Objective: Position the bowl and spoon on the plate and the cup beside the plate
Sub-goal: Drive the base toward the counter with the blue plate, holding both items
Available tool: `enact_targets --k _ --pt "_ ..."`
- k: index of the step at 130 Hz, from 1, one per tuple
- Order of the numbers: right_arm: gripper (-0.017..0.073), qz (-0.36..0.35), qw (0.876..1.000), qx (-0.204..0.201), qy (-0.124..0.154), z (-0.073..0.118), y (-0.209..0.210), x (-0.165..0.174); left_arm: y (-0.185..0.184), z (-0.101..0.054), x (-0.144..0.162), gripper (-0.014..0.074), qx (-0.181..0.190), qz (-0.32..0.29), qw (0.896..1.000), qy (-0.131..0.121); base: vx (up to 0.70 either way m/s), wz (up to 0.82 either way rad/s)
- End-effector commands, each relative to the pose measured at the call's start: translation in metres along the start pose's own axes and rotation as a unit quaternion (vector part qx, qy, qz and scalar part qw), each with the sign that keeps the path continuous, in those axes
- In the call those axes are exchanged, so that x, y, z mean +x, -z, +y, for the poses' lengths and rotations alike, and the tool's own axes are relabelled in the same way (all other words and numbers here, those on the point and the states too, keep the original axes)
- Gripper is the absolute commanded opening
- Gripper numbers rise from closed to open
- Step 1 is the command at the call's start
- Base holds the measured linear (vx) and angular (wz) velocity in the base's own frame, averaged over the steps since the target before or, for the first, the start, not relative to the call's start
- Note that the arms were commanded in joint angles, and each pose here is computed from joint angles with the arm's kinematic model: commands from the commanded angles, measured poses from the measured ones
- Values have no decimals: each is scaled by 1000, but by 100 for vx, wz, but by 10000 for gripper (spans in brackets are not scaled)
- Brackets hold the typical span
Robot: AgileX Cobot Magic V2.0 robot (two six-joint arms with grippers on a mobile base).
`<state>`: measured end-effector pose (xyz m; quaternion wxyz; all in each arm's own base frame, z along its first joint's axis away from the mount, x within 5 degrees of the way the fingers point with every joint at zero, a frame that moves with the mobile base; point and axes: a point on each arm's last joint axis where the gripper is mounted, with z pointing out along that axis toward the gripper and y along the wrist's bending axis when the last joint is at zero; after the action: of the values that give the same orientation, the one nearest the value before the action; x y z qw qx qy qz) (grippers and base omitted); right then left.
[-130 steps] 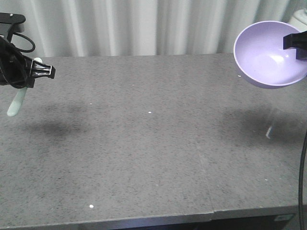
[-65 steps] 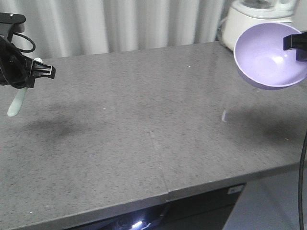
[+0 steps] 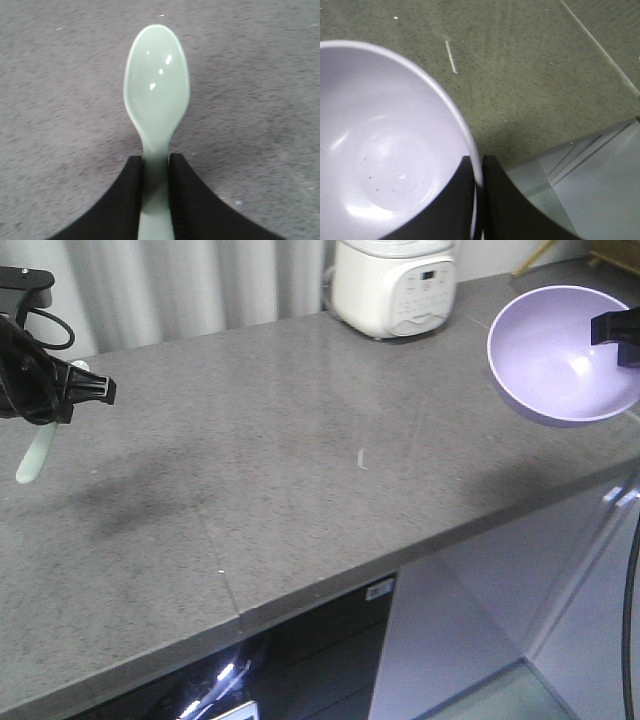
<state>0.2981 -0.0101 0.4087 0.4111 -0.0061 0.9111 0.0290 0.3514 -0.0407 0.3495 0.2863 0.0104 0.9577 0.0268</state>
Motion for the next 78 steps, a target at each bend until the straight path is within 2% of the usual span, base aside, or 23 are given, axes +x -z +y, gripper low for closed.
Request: enact_targets --k 1,78 --pt "-4 -60 998 4 5 1 20 -13 25 1 -8 -8 5 -54 999 3 -6 -40" --pt "-4 -60 998 4 5 1 20 -13 25 1 -8 -8 5 -54 999 3 -7 -45"
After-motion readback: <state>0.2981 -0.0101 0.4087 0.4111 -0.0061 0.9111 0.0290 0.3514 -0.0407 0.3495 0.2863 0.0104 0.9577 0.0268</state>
